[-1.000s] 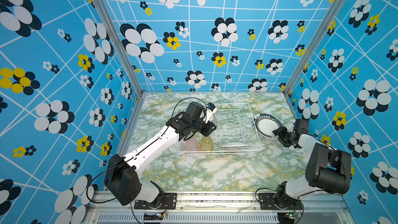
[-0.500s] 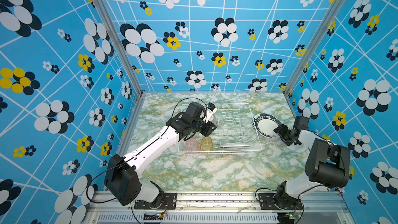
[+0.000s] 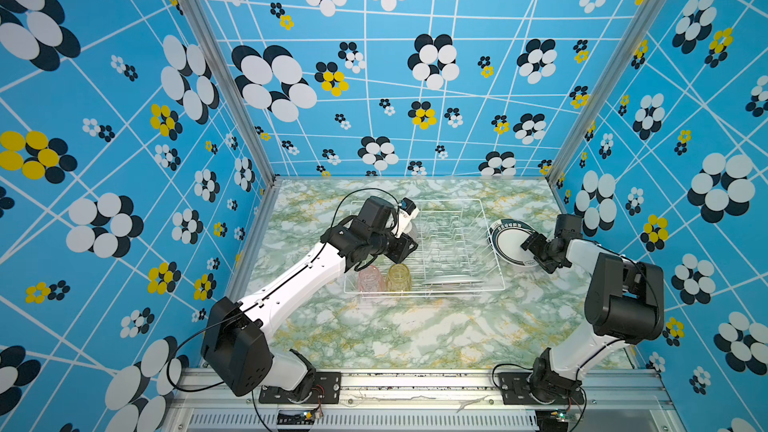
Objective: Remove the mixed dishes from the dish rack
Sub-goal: 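Lower the red-rimmed plate onto the plate stack with right gripper, then open the right gripper and raise it off the stacked plates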
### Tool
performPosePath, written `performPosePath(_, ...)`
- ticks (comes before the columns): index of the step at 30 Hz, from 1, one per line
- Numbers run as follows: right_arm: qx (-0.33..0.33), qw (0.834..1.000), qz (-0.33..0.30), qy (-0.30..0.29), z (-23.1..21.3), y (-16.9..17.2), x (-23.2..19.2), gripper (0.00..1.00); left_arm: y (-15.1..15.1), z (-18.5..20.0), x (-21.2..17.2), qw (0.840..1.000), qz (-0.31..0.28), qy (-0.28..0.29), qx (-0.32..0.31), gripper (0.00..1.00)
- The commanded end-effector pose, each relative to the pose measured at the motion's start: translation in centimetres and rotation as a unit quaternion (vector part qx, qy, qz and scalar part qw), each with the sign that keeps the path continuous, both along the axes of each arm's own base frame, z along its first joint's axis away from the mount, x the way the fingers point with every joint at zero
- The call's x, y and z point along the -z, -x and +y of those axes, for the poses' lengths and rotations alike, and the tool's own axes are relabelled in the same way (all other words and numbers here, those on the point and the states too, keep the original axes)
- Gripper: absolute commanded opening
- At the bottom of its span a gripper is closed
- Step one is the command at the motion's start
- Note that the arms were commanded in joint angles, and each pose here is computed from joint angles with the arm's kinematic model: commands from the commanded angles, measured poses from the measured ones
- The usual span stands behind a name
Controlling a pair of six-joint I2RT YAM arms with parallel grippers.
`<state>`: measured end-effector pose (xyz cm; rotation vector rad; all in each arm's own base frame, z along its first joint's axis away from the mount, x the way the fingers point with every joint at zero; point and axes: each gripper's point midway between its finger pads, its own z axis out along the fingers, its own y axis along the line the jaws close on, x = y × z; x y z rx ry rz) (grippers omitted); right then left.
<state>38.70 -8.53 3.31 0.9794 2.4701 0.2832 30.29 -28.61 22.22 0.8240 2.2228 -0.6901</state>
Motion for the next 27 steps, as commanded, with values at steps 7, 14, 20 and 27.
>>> performPosePath(7, 0.006, 0.999, 0.039, 0.026, -0.2, -0.7, 1.0, 0.80, -0.1, -0.3, 0.4, 1.000, 0.002, -0.010, 0.013, 0.38)
performPosePath(14, 0.003, 0.998, 0.046, 0.032, 0.0, -1.2, 1.3, 0.80, 0.1, -0.2, 0.5, 1.000, 0.002, -0.015, 0.014, 0.38)
performPosePath(20, -0.003, 0.998, 0.056, 0.036, 0.0, -1.4, 1.5, 0.81, 0.0, -0.2, 0.6, 1.000, 0.003, -0.017, 0.015, 0.38)
performPosePath(27, -0.007, 0.997, 0.057, 0.042, -0.1, -0.8, 1.3, 0.83, 0.0, -0.1, 0.7, 1.000, 0.003, -0.021, 0.015, 0.38)
